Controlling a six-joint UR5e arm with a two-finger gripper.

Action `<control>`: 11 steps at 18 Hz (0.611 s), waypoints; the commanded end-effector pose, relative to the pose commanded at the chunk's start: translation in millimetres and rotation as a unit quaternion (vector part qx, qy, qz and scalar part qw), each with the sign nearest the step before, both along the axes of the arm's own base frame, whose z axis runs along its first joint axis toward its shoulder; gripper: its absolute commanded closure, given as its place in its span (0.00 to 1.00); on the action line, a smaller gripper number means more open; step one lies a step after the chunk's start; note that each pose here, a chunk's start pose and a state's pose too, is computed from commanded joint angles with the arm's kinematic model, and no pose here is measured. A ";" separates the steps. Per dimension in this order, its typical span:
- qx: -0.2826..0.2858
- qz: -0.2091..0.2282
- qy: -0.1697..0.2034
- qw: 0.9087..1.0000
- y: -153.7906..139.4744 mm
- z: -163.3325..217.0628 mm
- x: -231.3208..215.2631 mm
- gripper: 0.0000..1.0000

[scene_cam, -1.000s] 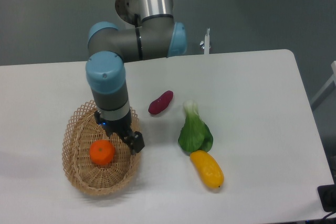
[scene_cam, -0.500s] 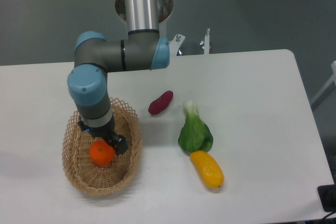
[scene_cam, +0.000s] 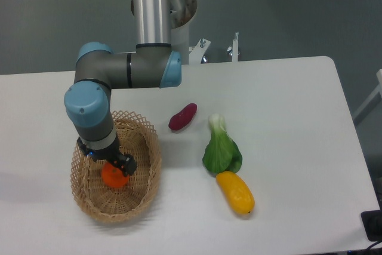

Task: Pick up the orange from the basket
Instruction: 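Lower the open gripper down onto the orange in the basket, then close the gripper around the orange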

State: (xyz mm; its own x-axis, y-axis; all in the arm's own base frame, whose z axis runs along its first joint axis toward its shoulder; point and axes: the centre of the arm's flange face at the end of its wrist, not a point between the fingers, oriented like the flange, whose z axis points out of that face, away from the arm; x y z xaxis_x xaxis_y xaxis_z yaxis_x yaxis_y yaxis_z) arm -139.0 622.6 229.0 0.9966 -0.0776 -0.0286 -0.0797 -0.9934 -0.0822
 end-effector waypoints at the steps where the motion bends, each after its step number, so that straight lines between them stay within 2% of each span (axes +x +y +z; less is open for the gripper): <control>1: -0.002 0.002 0.000 1.000 -1.0 -2.6 0.3 0.00; 11: -0.002 0.002 0.002 1.000 1.7 -9.4 -1.3 0.00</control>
State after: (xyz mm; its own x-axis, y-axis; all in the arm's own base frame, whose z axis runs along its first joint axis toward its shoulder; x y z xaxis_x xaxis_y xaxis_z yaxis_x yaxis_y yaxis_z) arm -140.3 624.3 219.6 0.9967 -0.0743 -0.0316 -0.0766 -0.9939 -0.0788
